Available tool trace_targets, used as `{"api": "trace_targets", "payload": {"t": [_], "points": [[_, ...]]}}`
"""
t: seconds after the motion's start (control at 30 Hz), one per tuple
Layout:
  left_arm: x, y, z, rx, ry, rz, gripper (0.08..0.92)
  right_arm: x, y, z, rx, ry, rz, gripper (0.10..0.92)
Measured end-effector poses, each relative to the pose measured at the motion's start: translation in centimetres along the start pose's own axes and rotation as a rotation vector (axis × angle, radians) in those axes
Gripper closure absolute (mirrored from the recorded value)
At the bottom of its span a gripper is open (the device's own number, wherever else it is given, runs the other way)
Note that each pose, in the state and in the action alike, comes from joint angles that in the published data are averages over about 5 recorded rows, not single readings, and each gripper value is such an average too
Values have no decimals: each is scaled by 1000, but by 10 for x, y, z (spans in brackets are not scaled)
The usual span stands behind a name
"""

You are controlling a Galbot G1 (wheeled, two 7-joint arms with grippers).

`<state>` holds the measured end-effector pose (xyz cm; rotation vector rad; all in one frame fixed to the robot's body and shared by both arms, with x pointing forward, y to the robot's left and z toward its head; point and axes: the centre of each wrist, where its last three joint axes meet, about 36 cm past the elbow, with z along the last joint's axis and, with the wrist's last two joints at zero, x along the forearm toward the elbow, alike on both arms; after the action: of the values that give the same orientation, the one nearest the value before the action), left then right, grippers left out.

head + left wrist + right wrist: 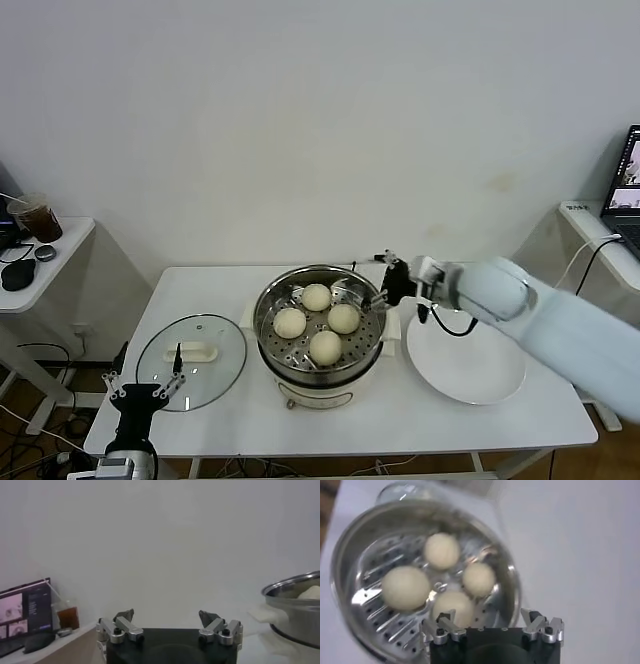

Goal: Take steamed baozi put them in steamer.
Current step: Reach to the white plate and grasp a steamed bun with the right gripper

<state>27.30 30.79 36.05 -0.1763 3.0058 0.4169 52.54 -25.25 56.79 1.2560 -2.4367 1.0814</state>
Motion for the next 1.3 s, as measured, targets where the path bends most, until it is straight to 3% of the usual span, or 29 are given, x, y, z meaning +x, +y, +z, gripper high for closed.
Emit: {"api": "trace_targets", "payload": {"t": [0.3, 0.5, 0.67, 0.83, 1.0, 1.3], "points": [[4, -7, 3, 2, -8, 20, 177, 12, 58, 58, -145, -313, 305, 200], [6, -10, 4, -33, -13, 30, 177, 37, 105, 104, -274, -407, 525, 200], [5, -4, 9, -161, -10, 14, 177, 71, 143, 137, -380, -397, 708, 200], [7, 13, 23, -432, 0, 35, 177, 100, 178, 157, -456, -346, 850, 200], [11, 30, 41, -744, 7, 127, 177, 118, 211, 166, -517, -292, 937, 200], [-4, 47, 76, -1158, -60, 314, 177, 135, 254, 175, -598, -211, 1016, 200]]}}
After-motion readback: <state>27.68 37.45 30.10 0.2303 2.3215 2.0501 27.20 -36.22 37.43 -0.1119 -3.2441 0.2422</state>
